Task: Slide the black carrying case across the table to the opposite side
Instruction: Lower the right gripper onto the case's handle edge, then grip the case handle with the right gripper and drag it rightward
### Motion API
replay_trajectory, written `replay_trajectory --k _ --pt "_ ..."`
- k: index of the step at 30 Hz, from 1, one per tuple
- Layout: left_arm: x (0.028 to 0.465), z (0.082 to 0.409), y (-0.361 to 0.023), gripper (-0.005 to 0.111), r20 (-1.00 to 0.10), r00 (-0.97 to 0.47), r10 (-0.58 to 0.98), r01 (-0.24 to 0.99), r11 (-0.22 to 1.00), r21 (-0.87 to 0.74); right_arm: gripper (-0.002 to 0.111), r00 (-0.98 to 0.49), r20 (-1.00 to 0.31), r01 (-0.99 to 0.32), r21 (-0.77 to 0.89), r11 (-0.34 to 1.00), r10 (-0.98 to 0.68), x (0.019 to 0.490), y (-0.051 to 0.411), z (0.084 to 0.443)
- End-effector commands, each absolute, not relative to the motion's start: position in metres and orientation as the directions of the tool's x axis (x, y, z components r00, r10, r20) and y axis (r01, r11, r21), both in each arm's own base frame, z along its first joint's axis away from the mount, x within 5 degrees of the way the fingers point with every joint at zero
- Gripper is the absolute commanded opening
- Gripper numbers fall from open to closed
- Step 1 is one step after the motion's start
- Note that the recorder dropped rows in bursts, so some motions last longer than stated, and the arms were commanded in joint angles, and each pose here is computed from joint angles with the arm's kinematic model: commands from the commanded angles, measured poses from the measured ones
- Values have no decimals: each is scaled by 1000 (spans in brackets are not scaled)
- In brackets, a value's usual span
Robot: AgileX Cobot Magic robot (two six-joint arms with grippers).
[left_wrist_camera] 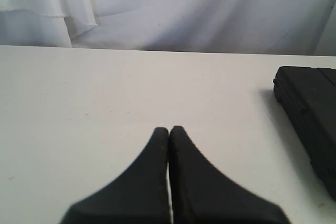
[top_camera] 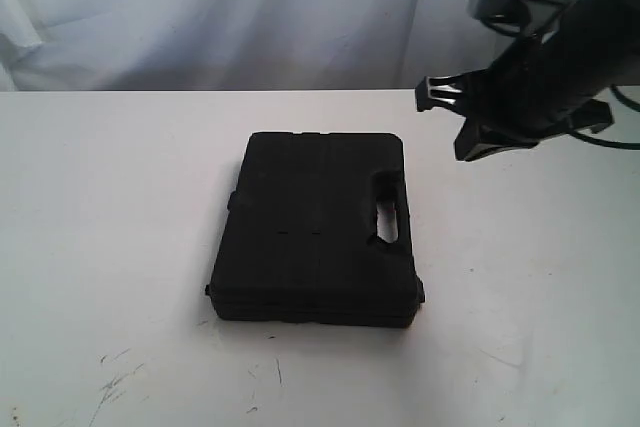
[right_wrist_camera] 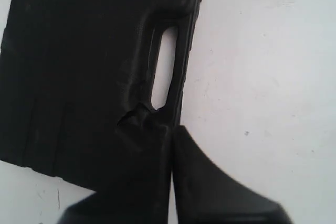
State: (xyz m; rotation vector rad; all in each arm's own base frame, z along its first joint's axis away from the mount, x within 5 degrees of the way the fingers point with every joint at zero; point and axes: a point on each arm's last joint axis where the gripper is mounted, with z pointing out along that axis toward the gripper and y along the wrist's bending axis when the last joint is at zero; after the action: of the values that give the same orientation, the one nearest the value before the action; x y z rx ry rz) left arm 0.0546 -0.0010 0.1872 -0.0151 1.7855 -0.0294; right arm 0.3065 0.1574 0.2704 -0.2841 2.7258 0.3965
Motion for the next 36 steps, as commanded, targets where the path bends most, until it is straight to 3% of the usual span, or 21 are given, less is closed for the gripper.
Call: replay_trajectory --k 1,4,12,25,36 --pt "55 187 -1 0 -978 -206 -32 6 999 -34 0 -924 -350 -242 224 944 -154 326 176 252" --pt "55 187 -1 0 -978 -206 -32 6 999 -34 4 -932 -328 -232 216 949 -153 337 185 239" --pt "55 187 -1 0 -978 -206 -30 6 999 -32 38 -946 -278 -226 206 952 -165 359 199 205" --pt "55 187 -1 0 -978 -206 -32 5 999 -34 38 -958 -228 -215 175 961 -173 377 207 155" --pt "55 187 -1 0 -978 -204 -30 6 999 -32 35 -955 -241 -216 173 961 -172 382 209 143"
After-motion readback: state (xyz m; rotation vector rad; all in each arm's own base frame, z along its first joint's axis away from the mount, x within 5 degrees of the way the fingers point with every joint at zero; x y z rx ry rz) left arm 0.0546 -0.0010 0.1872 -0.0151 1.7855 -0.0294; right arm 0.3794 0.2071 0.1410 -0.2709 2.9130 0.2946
